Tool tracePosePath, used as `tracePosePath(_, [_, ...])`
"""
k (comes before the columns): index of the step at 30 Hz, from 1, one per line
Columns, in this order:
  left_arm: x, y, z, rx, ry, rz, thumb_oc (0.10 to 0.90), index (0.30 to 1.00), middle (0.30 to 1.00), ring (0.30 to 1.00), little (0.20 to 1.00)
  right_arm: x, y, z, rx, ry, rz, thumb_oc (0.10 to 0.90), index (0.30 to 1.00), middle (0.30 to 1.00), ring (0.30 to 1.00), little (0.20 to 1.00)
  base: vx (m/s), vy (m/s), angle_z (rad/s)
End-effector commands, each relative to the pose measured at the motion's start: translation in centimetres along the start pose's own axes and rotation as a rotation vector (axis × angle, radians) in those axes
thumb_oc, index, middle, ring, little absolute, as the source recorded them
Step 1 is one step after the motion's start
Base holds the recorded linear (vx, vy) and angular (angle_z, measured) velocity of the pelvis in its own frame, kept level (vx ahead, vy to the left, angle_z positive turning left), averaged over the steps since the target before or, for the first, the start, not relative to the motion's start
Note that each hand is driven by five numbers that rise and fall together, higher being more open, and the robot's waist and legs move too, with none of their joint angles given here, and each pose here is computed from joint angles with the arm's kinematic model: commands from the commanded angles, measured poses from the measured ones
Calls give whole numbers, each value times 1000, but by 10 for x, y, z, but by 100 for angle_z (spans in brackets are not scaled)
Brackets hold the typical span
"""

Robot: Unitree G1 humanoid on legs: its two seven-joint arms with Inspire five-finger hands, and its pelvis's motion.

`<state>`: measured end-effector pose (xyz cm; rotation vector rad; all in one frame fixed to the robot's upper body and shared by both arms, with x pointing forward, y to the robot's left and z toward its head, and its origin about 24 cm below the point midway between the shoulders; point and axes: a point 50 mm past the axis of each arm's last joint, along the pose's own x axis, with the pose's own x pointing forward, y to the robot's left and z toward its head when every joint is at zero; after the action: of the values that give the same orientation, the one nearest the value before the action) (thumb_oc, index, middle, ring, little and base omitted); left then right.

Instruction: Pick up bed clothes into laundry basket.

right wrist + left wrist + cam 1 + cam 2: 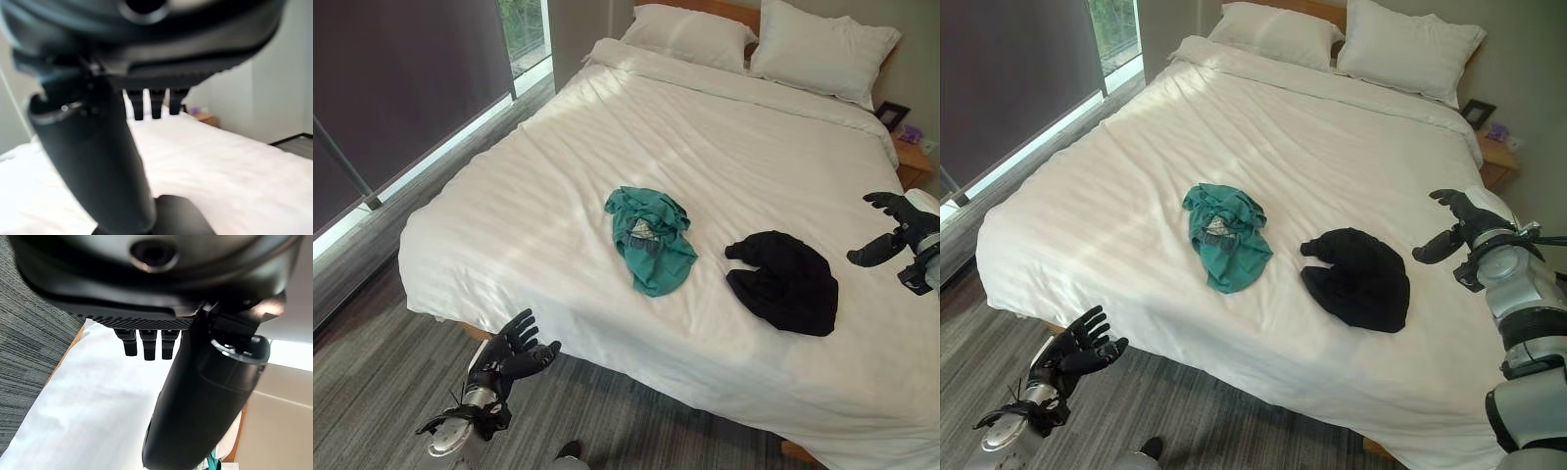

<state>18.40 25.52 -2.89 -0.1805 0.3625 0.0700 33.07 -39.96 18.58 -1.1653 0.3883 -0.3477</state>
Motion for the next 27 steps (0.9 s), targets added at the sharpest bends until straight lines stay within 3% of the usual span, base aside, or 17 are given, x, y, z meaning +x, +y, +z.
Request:
tracePosePath(1, [4, -15, 34, -2, -151, -120, 800, 900, 900, 900, 900, -11, -94, 18, 43, -28, -324, 800, 900, 900, 900, 900, -61, -5, 15])
tracePosePath(6, [4, -18, 37, -16, -156, -141, 800, 900, 900, 900, 900, -11, -106, 21, 91, 3, -385, 800, 900, 900, 900, 900, -127, 18, 8])
tracePosePath(8, [-2, -15, 35, -54, -137, -155, 800, 900, 900, 900, 900, -13, -109, 4, 101, 119, -386, 800, 900, 900, 900, 900, -139, 3, 11])
tracePosePath(9, [-4, -13, 34, -54, -137, -139, 800, 900, 900, 900, 900, -9, -98, 13, 210, 68, -376, 800, 900, 900, 900, 900, -137, 6, 9])
tracePosePath(10, [-4, -12, 34, -50, -136, -139, 800, 900, 900, 900, 900, -9, -97, 11, 212, 70, -375, 800, 900, 900, 900, 900, -147, -24, 0])
tracePosePath(12, [-8, -6, 35, -79, -149, -103, 800, 900, 900, 900, 900, -4, -61, -10, 331, 112, -292, 800, 900, 900, 900, 900, -151, -53, -5])
tracePosePath(17, [-9, -1, 30, -96, -136, -81, 800, 900, 900, 900, 900, -3, -12, -31, 328, 209, -158, 800, 900, 900, 900, 900, -26, -10, -1])
tracePosePath(18, [-7, -1, 30, -112, -141, -69, 800, 900, 900, 900, 900, -3, 9, -35, 294, 225, -83, 400, 300, 300, 300, 300, 0, 0, 0])
tracePosePath(22, [-2, 6, 45, -81, -193, -48, 800, 900, 900, 900, 900, -2, 54, -24, 188, 147, 67, 400, 300, 300, 300, 300, 44, 39, -4])
tracePosePath(25, [-1, 28, 90, 84, -292, -37, 800, 900, 900, 900, 900, -18, 107, 3, 62, -88, 270, 400, 300, 300, 300, 300, 91, 50, -10])
tracePosePath(27, [3, 36, 136, 205, -401, -20, 800, 900, 900, 900, 900, -40, 122, -12, 116, -143, 332, 400, 300, 300, 300, 300, 91, 46, -4])
